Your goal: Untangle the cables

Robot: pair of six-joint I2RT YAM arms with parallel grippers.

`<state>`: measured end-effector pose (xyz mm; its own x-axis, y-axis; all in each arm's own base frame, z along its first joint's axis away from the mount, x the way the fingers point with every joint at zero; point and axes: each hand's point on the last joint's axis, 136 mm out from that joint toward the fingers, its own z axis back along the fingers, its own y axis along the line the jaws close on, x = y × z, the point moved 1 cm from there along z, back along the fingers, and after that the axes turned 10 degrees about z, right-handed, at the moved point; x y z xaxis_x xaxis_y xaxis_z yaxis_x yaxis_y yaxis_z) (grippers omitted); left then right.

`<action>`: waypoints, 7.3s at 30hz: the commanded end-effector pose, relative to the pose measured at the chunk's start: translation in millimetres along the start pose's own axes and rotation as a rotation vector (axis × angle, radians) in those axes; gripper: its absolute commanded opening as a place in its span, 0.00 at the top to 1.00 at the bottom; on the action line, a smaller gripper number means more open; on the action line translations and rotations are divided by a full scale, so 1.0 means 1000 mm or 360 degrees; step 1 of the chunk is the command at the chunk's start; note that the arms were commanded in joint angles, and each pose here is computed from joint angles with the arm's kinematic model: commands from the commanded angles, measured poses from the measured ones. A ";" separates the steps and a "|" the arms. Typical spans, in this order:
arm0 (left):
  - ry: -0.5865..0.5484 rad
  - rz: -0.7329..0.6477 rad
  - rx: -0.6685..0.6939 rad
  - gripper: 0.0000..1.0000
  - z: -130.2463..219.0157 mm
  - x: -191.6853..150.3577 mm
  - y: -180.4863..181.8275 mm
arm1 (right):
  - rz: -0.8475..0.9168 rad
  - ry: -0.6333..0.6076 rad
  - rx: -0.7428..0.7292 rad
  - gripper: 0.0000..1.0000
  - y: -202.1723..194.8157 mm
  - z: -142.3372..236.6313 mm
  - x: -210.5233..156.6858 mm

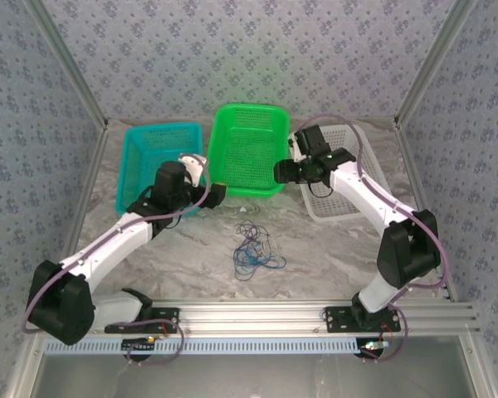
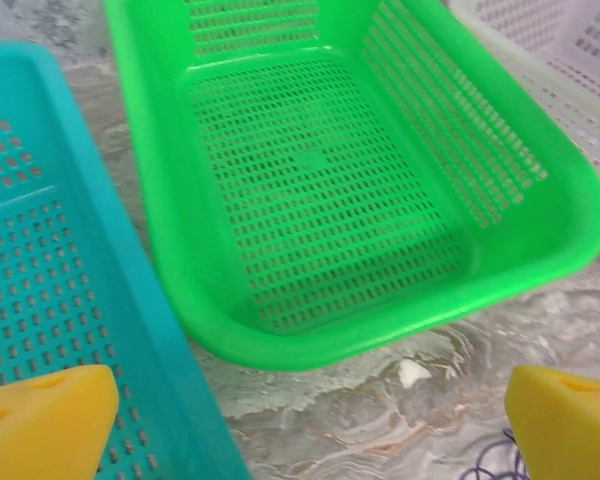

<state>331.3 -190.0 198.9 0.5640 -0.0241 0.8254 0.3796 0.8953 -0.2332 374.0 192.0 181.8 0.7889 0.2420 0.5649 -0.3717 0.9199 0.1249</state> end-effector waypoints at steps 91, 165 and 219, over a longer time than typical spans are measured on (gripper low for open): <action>-0.0237 0.0050 -0.0812 0.01 0.015 0.023 -0.156 | 0.0234 -0.0428 0.0845 1.00 0.123 0.118 -0.011; -0.0446 -0.0009 -0.0994 0.01 0.024 0.042 -0.188 | 0.0295 -0.1114 0.0976 1.00 0.122 0.309 0.098; 0.0315 0.0018 -0.0497 0.80 -0.049 -0.118 -0.135 | 0.0045 -0.1705 0.0517 1.00 0.039 0.459 0.144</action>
<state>248.3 -338.4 104.5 0.7042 -0.1203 0.6998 0.5660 0.6901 -0.4510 260.1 126.4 627.9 0.0459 -0.2456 0.9683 -0.6129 0.7585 0.2214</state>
